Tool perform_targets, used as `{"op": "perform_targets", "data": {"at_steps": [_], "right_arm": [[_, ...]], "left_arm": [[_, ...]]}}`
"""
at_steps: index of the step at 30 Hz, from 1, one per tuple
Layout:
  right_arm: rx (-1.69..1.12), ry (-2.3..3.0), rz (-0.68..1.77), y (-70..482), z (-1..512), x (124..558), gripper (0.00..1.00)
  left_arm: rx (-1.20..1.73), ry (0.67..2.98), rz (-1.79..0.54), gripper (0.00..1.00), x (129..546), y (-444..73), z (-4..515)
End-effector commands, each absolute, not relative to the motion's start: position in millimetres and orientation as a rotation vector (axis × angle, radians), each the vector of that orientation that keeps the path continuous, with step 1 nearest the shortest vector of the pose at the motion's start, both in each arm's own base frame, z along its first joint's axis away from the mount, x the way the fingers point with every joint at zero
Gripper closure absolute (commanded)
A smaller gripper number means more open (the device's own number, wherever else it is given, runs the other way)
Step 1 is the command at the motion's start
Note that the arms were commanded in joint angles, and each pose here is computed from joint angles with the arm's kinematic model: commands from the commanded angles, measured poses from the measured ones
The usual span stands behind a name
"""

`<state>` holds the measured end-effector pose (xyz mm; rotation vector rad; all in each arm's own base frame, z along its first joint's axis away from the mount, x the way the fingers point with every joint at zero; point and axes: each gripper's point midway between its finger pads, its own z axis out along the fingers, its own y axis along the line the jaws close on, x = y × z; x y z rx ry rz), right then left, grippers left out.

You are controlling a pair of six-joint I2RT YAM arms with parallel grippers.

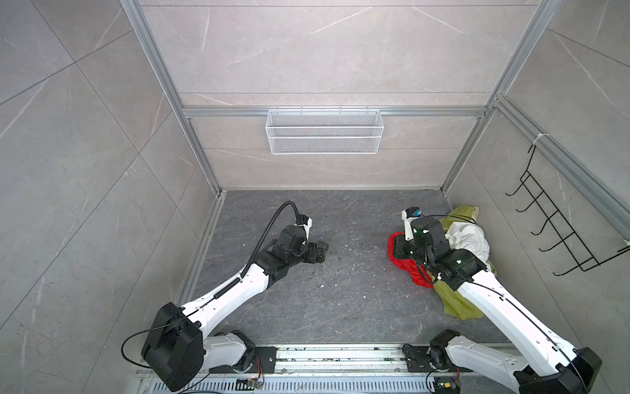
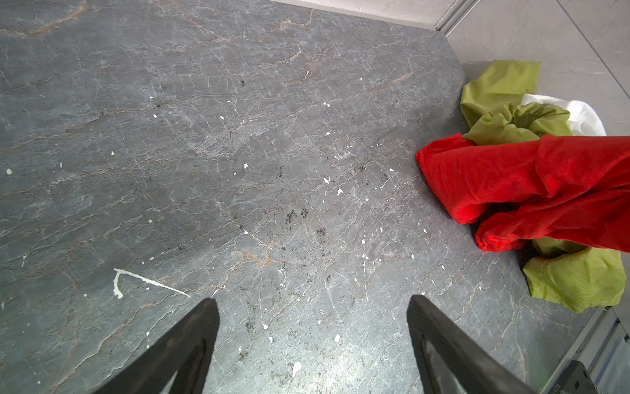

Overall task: Pick out a specific cloth from the pile
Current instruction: 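Close the right gripper on the red towel, then lift the red towel with the right gripper while the left gripper approaches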

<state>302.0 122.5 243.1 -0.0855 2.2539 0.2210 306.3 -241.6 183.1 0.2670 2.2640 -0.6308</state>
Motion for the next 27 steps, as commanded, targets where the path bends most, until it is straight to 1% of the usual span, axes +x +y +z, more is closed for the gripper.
{"op": "perform_targets", "data": {"at_steps": [1,6,18,27], "right_arm": [[-0.085,2.160,0.247,125.4,275.0,309.3,1.00],[-0.093,2.151,0.269,127.5,278.0,307.1,1.00],[-0.204,2.128,0.428,153.7,291.7,301.0,1.00],[-0.238,2.112,0.474,160.6,299.7,297.7,1.00]], "left_arm": [[0.300,2.191,-0.646,0.11,316.3,-251.8,207.5],[0.316,2.176,-0.651,0.11,318.7,-255.8,214.0],[0.319,2.169,-0.644,0.11,319.7,-256.5,215.2],[0.326,2.156,-0.658,0.11,316.7,-257.0,216.4]]}}
